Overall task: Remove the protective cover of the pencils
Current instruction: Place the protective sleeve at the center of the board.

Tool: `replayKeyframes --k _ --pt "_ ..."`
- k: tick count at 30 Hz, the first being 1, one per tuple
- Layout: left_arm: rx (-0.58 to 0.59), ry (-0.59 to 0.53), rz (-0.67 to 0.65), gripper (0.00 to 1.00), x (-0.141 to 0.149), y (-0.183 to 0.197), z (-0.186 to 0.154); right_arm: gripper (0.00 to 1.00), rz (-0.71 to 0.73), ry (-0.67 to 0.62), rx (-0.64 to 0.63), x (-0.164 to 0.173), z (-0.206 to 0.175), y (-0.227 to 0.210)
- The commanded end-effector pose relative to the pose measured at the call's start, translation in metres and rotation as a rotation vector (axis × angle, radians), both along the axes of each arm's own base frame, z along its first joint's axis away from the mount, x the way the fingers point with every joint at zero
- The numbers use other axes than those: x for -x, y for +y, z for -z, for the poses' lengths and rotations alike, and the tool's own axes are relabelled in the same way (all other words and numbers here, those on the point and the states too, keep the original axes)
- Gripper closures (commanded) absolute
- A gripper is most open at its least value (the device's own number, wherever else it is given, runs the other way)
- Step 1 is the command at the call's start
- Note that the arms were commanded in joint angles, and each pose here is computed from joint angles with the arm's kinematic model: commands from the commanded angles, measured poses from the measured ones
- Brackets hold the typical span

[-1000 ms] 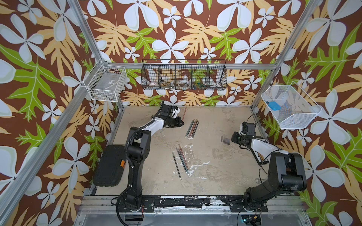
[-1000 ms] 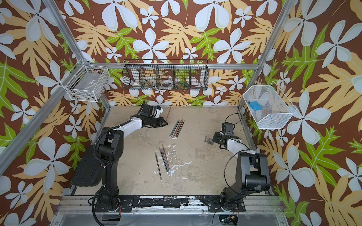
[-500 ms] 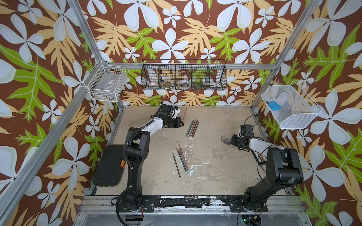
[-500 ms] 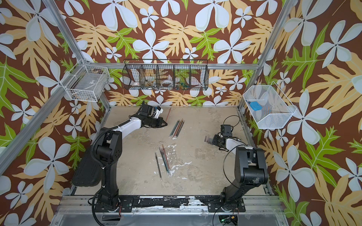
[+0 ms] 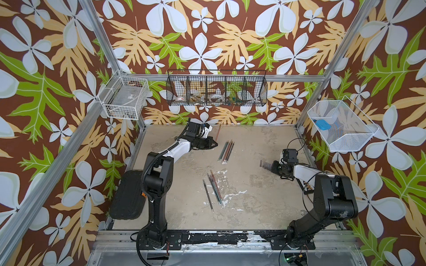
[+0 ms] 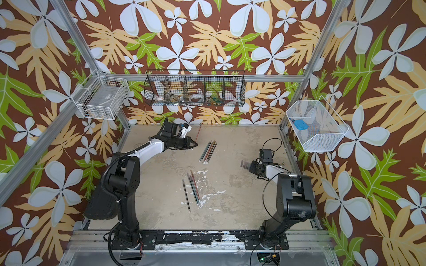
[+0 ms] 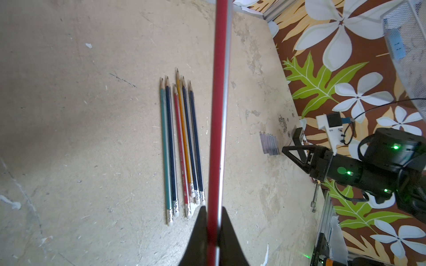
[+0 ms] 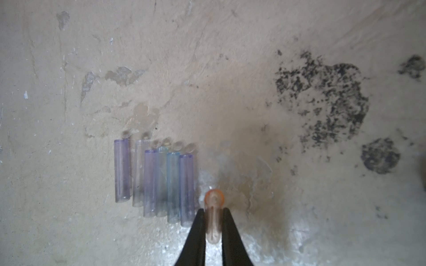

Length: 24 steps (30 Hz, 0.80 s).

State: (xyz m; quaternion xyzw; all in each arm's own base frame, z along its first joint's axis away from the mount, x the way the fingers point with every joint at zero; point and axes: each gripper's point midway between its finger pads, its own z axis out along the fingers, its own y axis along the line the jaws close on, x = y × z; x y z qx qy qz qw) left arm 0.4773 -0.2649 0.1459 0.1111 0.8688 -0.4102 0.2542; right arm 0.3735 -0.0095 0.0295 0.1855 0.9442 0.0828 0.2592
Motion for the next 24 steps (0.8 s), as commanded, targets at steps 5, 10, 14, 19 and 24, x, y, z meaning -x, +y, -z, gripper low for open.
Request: replayKeyframes --k 5,10,14,19,24 --pt "0.062 -0.044 0.023 1.0 -0.0008 -0.0056 -0.0201 0.81 -0.006 -0.013 -0.023 -0.0026 0.0 0.0044" --pt "0.076 -0.045 0.032 1.0 0.0019 -0.0072 -0.0226 0.81 0.006 -0.014 -0.015 -0.0034 -0.0007 0.0018" --pt "0.077 -0.049 0.03 1.0 0.0025 -0.0063 -0.0241 0.81 0.012 -0.024 -0.01 -0.0052 -0.0031 -0.0001" --pt "0.077 -0.044 0.032 1.0 0.0034 -0.0067 -0.0222 0.82 0.018 -0.017 -0.021 -0.0068 0.0003 0.0009" --pt "0.078 -0.044 0.034 1.0 0.0038 -0.0072 -0.0223 0.86 0.021 -0.022 -0.028 -0.0092 0.0001 0.0019"
